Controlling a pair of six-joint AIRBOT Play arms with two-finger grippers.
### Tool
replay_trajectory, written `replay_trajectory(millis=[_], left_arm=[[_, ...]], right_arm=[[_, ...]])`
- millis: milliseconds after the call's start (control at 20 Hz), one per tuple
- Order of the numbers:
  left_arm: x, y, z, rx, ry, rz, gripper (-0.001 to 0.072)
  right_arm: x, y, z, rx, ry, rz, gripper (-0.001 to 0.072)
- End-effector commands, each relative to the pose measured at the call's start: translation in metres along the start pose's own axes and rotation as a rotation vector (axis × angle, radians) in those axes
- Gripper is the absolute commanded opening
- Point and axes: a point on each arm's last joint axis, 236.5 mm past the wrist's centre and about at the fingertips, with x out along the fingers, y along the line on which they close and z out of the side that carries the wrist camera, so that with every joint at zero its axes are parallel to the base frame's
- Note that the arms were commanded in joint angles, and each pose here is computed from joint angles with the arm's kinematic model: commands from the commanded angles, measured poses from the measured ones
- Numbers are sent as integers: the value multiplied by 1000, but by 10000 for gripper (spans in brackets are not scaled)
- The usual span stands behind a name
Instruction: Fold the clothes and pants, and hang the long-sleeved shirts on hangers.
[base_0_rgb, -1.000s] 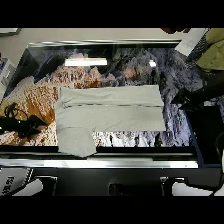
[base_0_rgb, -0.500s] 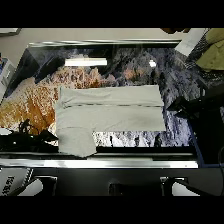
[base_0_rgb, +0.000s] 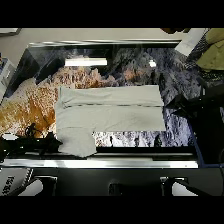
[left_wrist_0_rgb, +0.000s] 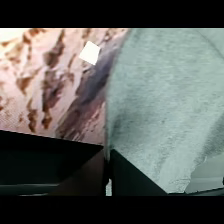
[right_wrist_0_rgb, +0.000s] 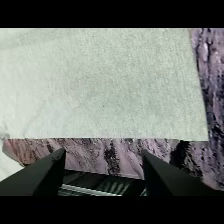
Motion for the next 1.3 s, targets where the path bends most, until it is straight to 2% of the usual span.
replay_trajectory(millis=[0,100,300,550,800,1250], left_arm=[[3,-4,-2,3,2,-18,17],[3,-5,-6,3,16,-22,16],[3,-7,-12,42,41,-30,16],[2,-8,-11,51,39,-31,16],[2,-8,-12,50,41,-32,16],[2,-8,-12,51,41,-31,16]], right_arm=[[0,7,-2,-8,6,30,523],[-6,-9,-1,-10,3,0,523],[-23,-69,14,141,-47,-4,521],[43,-108,-26,199,118,19,524],[84,-114,-42,186,171,25,520],[110,-96,-36,139,148,-13,320]])
